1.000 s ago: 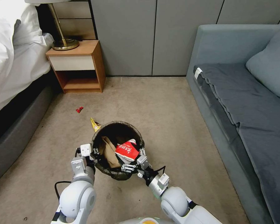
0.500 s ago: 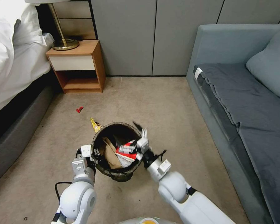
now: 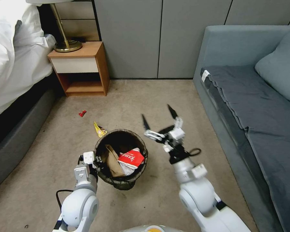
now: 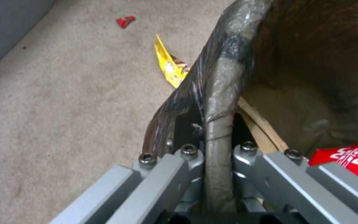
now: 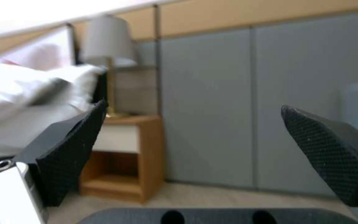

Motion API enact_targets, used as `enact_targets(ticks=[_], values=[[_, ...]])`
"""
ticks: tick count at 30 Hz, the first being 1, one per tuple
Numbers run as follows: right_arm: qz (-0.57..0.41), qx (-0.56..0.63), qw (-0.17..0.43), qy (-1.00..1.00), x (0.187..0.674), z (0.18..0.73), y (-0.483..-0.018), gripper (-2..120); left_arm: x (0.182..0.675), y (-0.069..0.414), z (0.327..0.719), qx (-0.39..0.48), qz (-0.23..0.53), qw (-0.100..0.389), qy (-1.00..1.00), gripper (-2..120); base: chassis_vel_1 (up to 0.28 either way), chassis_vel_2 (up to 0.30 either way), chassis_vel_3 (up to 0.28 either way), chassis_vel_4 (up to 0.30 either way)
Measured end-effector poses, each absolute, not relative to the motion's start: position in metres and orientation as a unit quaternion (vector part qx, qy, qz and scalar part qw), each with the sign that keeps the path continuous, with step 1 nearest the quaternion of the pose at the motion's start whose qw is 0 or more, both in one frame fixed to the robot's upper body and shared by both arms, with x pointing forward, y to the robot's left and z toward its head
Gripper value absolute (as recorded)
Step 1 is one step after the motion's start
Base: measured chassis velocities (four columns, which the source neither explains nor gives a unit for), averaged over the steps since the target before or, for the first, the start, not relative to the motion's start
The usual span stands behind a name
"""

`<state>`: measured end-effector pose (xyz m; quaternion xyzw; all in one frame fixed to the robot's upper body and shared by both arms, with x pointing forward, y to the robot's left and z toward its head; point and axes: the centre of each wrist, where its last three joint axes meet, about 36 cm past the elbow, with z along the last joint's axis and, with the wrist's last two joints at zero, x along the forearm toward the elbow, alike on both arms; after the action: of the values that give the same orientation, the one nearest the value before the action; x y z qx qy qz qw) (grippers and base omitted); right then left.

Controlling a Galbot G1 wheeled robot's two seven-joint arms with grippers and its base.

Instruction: Pick up the trash bin, then pick up the garbage from the floor and place it into the trash bin.

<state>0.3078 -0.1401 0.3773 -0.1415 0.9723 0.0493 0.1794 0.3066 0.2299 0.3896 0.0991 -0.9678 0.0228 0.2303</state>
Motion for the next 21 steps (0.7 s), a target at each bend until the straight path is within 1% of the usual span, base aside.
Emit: enact_targets(ticks=[1,3,7,10,21], values=[[0.049,-0.141,0.179,0.972,0.308,0.377,-0.140,100,0.307,0.230,0.390,0.099,0.023,0.230,-0.968,0,0.000,0.000,0.000,0.000],[0.047,-0.115,0.165,0.978,0.296,0.357,-0.143,100,0.307,0.230,0.390,0.101,0.024,0.224,-0.969,0,0.000,0.000,0.000,0.000],[0.048,-0.091,0.157,0.982,0.284,0.335,-0.145,100,0.307,0.230,0.389,0.102,0.025,0.221,-0.970,0,0.000,0.000,0.000,0.000],[0.048,-0.082,0.153,0.984,0.280,0.327,-0.147,100,0.307,0.230,0.389,0.101,0.028,0.219,-0.970,0,0.000,0.000,0.000,0.000],[0.042,-0.074,0.161,0.983,0.288,0.323,-0.148,100,0.307,0.228,0.389,0.099,0.039,0.221,-0.969,0,0.000,0.000,0.000,0.000]])
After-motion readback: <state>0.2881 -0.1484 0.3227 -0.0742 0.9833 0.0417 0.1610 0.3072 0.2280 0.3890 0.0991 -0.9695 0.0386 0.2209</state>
